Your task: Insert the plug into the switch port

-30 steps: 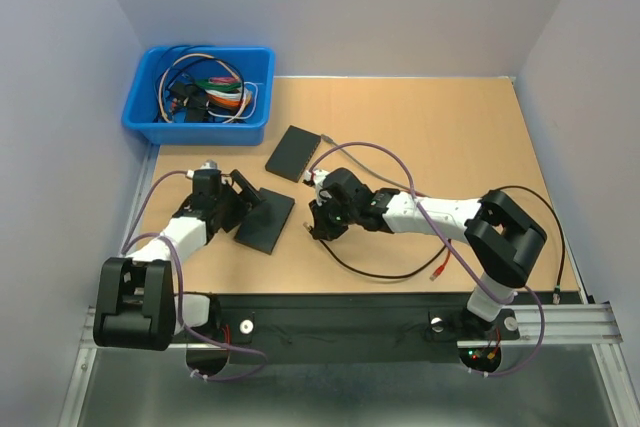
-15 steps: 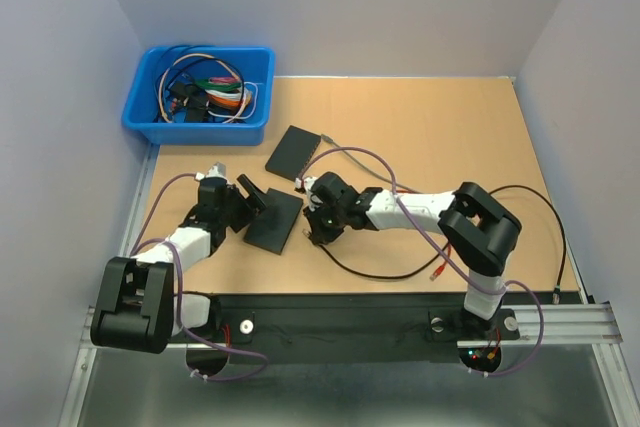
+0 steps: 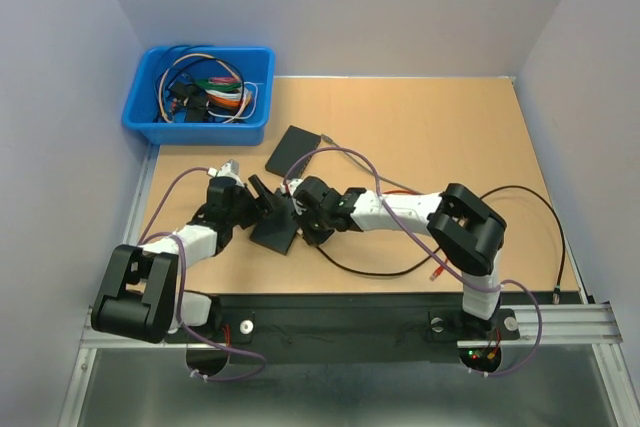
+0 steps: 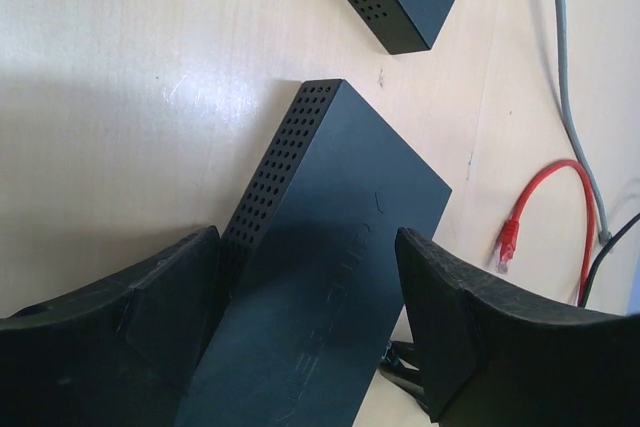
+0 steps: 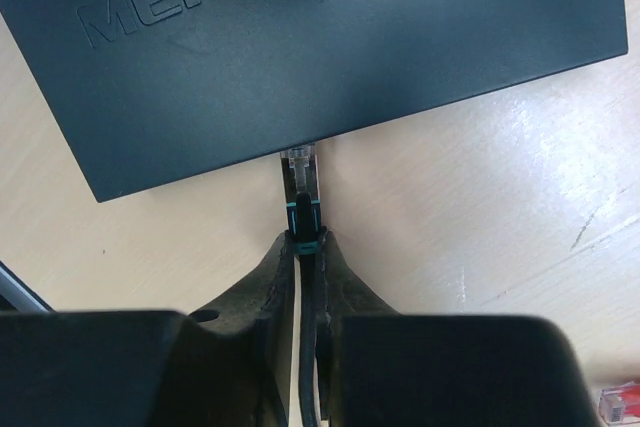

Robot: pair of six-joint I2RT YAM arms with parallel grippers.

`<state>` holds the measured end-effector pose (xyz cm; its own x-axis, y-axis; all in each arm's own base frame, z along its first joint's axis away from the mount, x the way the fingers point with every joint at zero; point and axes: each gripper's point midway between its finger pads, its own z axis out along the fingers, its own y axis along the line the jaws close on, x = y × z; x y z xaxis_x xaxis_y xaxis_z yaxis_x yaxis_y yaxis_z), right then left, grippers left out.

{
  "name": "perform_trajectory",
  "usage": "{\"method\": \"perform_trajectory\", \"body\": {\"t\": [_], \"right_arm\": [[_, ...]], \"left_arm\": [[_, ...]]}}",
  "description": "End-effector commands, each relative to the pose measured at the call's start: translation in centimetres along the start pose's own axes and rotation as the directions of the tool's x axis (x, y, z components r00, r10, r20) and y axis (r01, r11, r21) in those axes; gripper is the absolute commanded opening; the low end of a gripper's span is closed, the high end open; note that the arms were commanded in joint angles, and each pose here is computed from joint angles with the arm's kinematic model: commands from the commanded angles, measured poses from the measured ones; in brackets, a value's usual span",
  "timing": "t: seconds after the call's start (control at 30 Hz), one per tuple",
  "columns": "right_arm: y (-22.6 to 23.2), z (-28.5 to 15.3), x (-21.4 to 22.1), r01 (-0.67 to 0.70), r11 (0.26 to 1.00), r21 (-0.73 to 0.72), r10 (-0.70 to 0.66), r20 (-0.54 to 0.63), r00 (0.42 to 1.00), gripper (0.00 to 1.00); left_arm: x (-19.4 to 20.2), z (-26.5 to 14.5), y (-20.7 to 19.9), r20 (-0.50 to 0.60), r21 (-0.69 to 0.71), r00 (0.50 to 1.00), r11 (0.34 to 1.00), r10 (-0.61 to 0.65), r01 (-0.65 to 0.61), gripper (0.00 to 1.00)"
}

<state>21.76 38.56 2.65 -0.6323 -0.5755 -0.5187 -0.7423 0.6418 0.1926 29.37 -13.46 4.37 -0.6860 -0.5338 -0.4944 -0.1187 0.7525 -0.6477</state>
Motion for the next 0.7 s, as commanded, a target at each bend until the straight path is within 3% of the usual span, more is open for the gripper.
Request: {"method": "perform_trajectory", "body": {"t": [0.0,0.4,0.67], "right_arm": [[0.9,-0.6,-0.6,0.020,1.000,0.020,-0.020,0.002,1.000,0.00],[0.9,-2.9,0.2,-0.007,0.996,0.093,0.008,-0.003,1.000,0.00],[2.4,-3.7,-0.3,-0.008,0.998,0.059,0.008,0.005,1.000,0.00]], "left_arm": [[-0.6,0.2,-1.8,0.013,0.059,0.999,0.997,0.040,-0.041,0.81],[-0.2,0.0,-0.9,0.014,0.025,0.999,0.999,0.043,-0.043,0.81],[-0.4,0.0,-0.7,0.021,0.013,0.999,0.999,0.049,-0.050,0.81]]}}
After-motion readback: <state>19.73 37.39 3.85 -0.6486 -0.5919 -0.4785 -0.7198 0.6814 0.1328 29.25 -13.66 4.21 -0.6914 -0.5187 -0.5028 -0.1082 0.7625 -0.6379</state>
